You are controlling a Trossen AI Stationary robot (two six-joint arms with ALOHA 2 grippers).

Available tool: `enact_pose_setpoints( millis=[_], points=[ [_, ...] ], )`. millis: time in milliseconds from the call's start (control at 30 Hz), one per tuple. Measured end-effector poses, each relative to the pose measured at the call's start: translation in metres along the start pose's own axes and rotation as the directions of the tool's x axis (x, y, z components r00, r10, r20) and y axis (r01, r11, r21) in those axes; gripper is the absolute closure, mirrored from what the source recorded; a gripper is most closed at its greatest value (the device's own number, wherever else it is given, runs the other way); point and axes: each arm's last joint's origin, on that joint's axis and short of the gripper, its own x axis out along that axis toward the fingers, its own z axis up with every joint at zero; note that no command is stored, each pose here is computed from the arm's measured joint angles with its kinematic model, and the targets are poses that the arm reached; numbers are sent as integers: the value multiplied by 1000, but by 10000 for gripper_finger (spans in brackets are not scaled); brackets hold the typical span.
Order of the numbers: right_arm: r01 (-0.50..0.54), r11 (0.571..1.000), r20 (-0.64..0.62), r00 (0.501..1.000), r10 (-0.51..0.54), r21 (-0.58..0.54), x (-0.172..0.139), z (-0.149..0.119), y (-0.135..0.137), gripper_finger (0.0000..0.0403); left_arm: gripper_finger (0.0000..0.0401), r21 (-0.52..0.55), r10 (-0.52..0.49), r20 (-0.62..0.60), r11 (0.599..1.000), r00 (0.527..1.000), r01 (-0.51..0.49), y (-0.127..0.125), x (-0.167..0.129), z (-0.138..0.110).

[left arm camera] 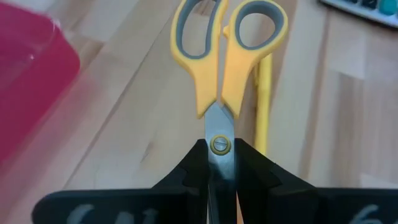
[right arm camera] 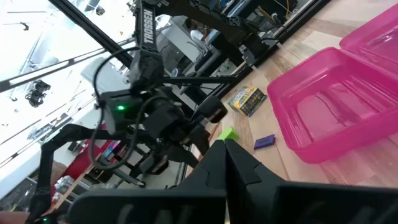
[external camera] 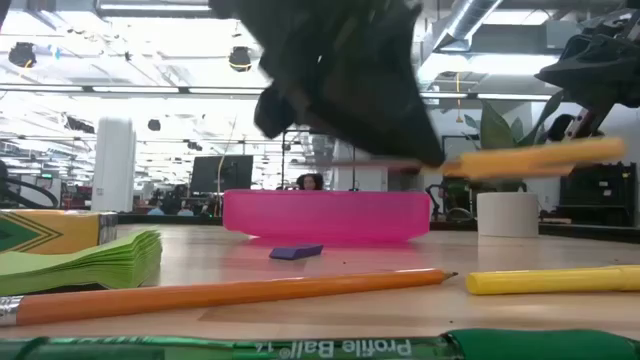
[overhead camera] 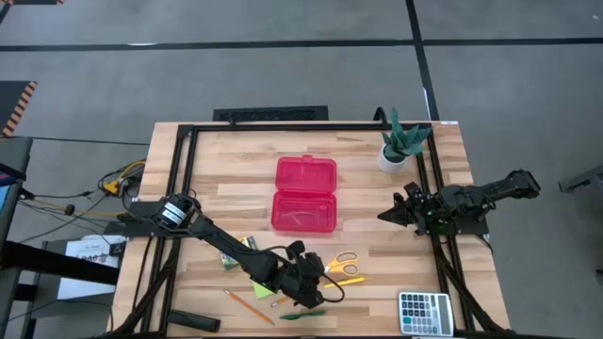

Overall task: Pack school essentials
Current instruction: Put the yellow scissors into the supply box

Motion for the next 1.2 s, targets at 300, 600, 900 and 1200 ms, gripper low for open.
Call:
enact_pose_setpoints(
  millis=[300, 600, 900, 1200],
  points=[
    [0, 1000, 0, 1000, 0, -3, 0, 0, 0, 396, 366, -7, 46, -64, 999, 997, -47, 1, -20, 41],
    [0, 1000, 0, 1000, 0, -2, 0, 0, 0, 396, 366, 11, 140, -128, 990, 982, -140, 39, -46, 78],
    [2, 1000, -2, 1000, -2, -2, 0, 0, 0, 396, 366, 175, 232, -173, 964, 957, -201, 92, -62, 110],
    [3, 1000, -3, 1000, -3, 0, 0, 0, 0, 396, 365, 136, 268, -224, 961, 937, -242, 133, -37, 95]
  ],
)
